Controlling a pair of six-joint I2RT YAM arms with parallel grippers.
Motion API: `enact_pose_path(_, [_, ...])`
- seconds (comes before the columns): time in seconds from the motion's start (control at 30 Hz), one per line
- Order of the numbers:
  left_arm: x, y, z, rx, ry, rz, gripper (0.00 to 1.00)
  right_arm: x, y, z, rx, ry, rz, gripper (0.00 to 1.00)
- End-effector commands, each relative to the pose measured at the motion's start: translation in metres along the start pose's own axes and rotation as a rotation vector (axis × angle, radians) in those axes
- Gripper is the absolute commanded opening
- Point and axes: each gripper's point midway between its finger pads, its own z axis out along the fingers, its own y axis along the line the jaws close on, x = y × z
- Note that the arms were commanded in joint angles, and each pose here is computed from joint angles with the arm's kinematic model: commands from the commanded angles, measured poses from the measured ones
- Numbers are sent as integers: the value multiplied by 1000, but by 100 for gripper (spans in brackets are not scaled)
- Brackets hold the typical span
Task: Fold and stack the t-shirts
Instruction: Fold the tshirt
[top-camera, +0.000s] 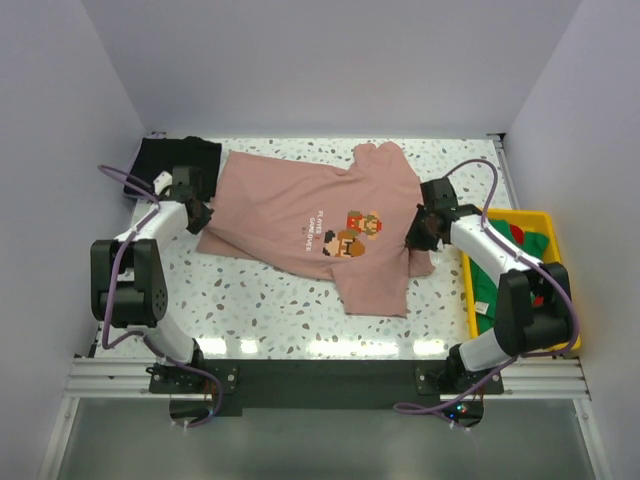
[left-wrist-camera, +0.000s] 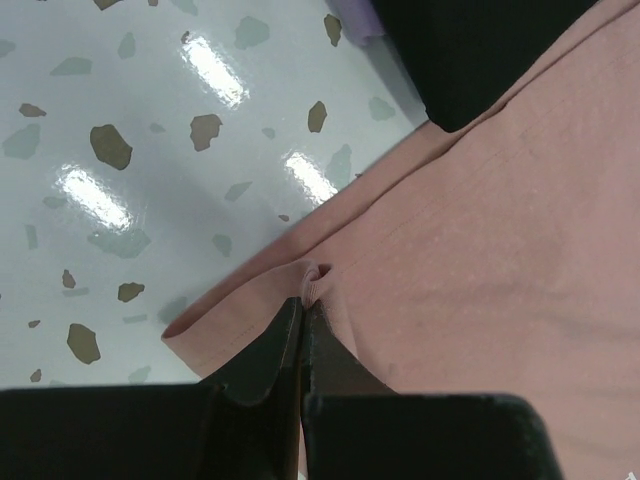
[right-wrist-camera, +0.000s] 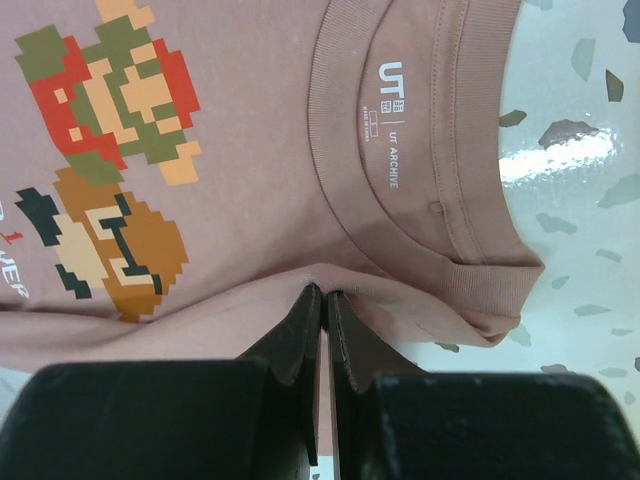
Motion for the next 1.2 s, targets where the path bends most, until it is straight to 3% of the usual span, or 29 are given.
enact_pose_path(0.0, [-23,-9,-2,26,-46,-11,0,-25,12,-6,-61,-53,0,0])
enact_pose_path(0.7, [-31,-32,10,80,-27,-7,0,-54,5,-2,-85,-62,56,0])
enact_pose_path(1.17, [-29,-55,36,115,13,19,0,-61,-4,23,-64,-29,86,0])
